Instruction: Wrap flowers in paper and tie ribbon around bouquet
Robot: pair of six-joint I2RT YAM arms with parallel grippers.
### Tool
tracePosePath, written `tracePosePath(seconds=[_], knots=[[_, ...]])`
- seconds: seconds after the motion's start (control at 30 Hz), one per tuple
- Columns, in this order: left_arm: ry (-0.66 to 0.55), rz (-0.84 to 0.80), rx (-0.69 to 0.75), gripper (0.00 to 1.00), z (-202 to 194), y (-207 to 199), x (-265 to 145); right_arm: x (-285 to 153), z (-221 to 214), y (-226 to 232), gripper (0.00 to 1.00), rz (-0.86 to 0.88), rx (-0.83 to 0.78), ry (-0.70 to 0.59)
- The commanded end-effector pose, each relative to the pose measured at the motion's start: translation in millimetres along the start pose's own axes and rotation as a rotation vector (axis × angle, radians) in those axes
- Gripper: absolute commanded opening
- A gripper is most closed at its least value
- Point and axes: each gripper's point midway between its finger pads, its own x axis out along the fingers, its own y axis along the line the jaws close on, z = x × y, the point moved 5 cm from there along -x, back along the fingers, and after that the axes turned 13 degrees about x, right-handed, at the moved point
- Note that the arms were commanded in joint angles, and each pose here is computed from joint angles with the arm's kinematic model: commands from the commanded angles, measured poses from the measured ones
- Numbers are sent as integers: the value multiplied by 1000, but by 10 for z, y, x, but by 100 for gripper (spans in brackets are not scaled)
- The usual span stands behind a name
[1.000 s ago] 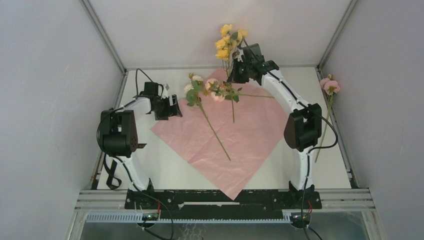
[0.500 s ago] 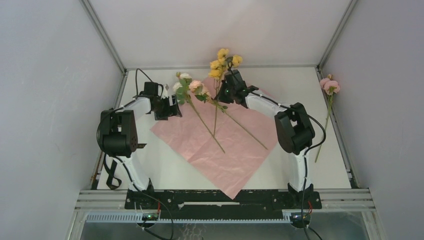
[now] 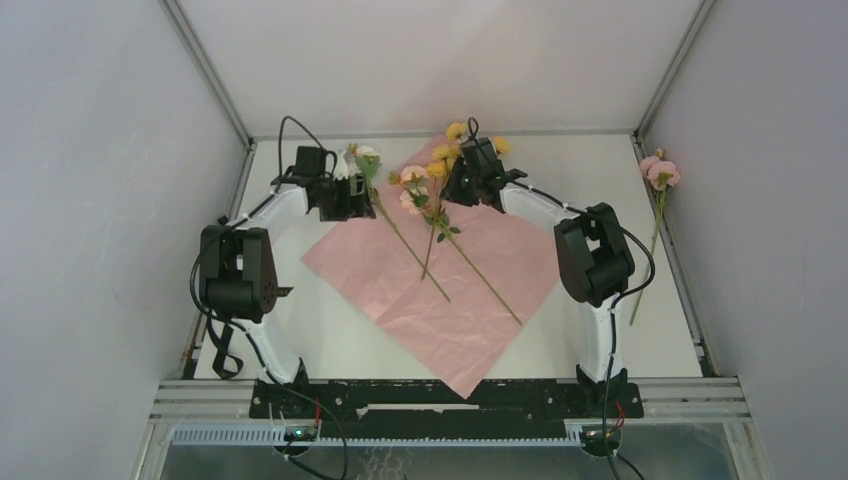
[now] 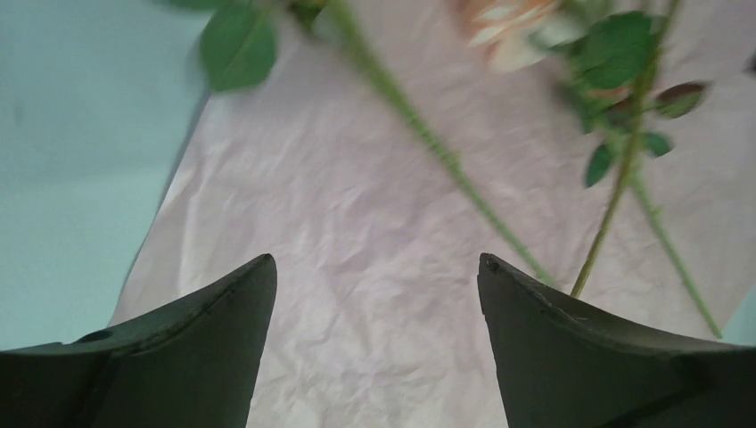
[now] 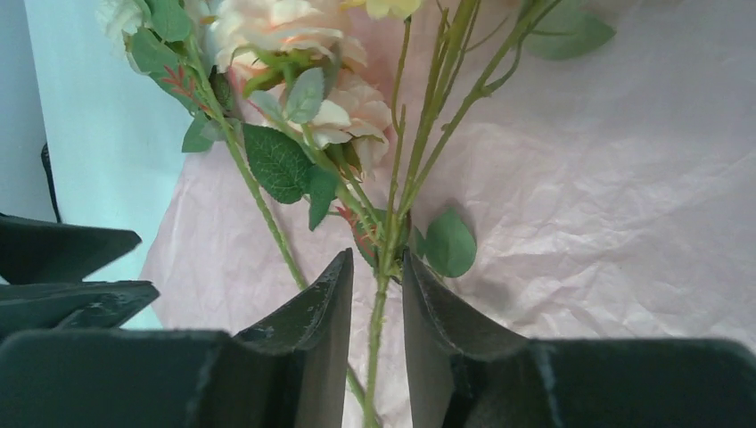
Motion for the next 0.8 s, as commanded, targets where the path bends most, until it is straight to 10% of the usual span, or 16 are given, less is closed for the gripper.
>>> tracePosePath(seconds=[0.0, 0.6, 0.77], knots=[[-148, -77, 114, 88, 600, -443, -196, -20, 96, -72, 35, 16, 21, 13], [-88, -42, 109, 88, 1158, -662, 967, 689, 262, -5, 53, 82, 130, 83], [-89, -81, 122, 60, 1178, -694, 1075, 751, 314, -32, 16, 94, 167, 97]])
